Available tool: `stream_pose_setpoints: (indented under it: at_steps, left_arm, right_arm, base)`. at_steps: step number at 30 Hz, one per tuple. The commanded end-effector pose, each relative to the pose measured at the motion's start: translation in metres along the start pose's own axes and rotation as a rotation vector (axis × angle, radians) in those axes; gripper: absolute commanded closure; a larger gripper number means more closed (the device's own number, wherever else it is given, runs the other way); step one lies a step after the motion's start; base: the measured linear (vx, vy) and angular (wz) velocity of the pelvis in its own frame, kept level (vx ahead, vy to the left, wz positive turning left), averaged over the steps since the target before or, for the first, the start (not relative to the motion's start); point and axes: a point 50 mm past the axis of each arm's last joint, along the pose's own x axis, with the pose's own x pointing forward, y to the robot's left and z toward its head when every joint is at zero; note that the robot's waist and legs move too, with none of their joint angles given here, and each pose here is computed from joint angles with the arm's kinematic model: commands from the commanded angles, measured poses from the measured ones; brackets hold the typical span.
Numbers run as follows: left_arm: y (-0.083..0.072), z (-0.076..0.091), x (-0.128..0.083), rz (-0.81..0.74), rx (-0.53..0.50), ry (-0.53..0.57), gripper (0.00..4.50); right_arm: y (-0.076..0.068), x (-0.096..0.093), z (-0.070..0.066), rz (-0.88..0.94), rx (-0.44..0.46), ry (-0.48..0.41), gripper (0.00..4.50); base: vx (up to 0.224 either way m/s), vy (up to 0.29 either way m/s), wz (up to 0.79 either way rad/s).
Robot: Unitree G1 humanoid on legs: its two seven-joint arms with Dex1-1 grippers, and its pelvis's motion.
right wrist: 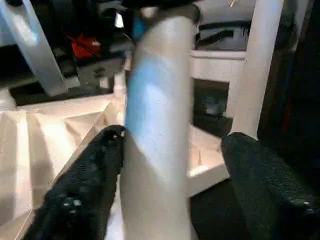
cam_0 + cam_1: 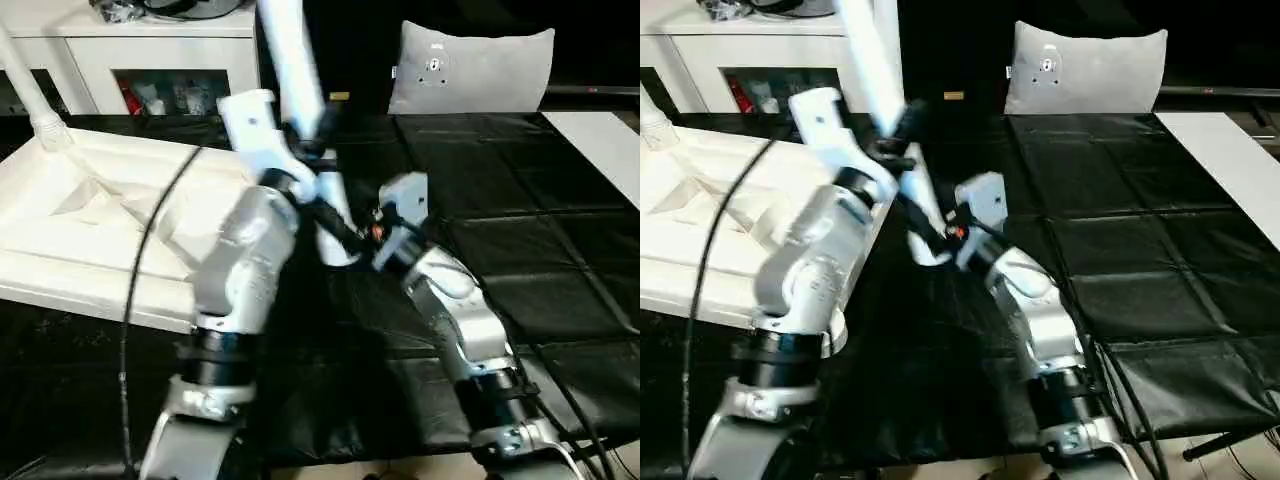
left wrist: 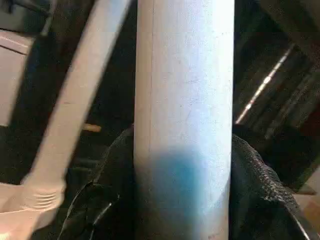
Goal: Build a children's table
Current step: Pick table leg
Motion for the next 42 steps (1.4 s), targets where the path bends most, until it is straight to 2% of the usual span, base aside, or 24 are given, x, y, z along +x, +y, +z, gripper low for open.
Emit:
stream_pose_setpoints:
  at_steps: [1,2,3,5,7,9,11,13,21,24,27,29,32,42]
  left_arm:
    - [0.000,0.008,0.003,-0.019,0.005,-0.009,2.68]
    - [0.002,0.009,0.004,-0.027,0.007,-0.004,2.68]
    - [0.003,0.010,0.003,-0.038,-0.003,0.002,2.68]
    - [0.004,0.011,0.003,-0.053,-0.010,0.008,2.68]
    - [0.004,0.012,0.002,-0.098,-0.026,0.024,2.68]
    - [0.005,0.013,0.001,-0.122,-0.035,0.029,2.68]
    - [0.006,0.014,0.000,-0.140,-0.045,0.034,2.68]
    - [0.007,0.018,-0.005,-0.215,-0.097,0.051,2.68]
    - [0.002,0.024,-0.011,-0.352,-0.096,0.077,2.68]
    - [-0.004,0.024,-0.014,-0.423,-0.048,0.091,2.68]
    - [-0.015,0.021,-0.019,-0.530,0.053,0.112,2.68]
    - [-0.017,0.020,-0.020,-0.551,0.069,0.114,2.68]
    - [-0.031,0.015,-0.024,-0.635,0.132,0.116,2.68]
    - [-0.041,0.011,-0.026,-0.689,0.142,0.119,2.68]
  right_arm:
    - [-0.006,-0.007,0.005,0.004,0.025,-0.002,0.94]
    - [-0.010,-0.010,0.006,-0.011,0.040,0.000,0.75]
    - [-0.015,-0.015,0.008,-0.021,0.085,0.008,0.75]
    - [-0.020,-0.019,0.010,-0.027,0.116,0.016,0.65]
    - [-0.032,-0.029,0.014,-0.035,0.161,0.037,0.37]
    - [-0.037,-0.034,0.015,-0.034,0.193,0.055,0.33]
    - [-0.041,-0.037,0.016,-0.028,0.219,0.071,0.08]
    - [-0.044,-0.043,0.022,0.043,0.247,0.111,0.00]
    - [-0.037,-0.045,0.035,0.210,0.234,0.146,0.00]
    - [-0.034,-0.043,0.038,0.266,0.203,0.168,0.00]
    - [-0.029,-0.038,0.042,0.316,0.174,0.195,0.00]
    - [-0.028,-0.037,0.042,0.325,0.172,0.199,0.00]
    - [-0.023,-0.031,0.039,0.363,0.161,0.233,0.00]
    - [-0.014,-0.023,0.029,0.413,0.153,0.289,0.00]
  base:
    - [0.000,0.000,0.00]
    - [0.000,0.000,0.00]
    - [0.000,0.000,0.00]
    - [0.000,0.000,0.00]
    - [0.000,0.000,0.00]
    - [0.000,0.000,0.00]
    - [0.000,0.000,0.00]
    - [0.000,0.000,0.00]
    - [0.000,0.000,0.00]
    - [0.000,0.000,0.00]
    - [0.000,0.000,0.00]
    - [0.000,0.000,0.00]
    - [0.000,0.000,0.00]
    - [0.000,0.000,0.00]
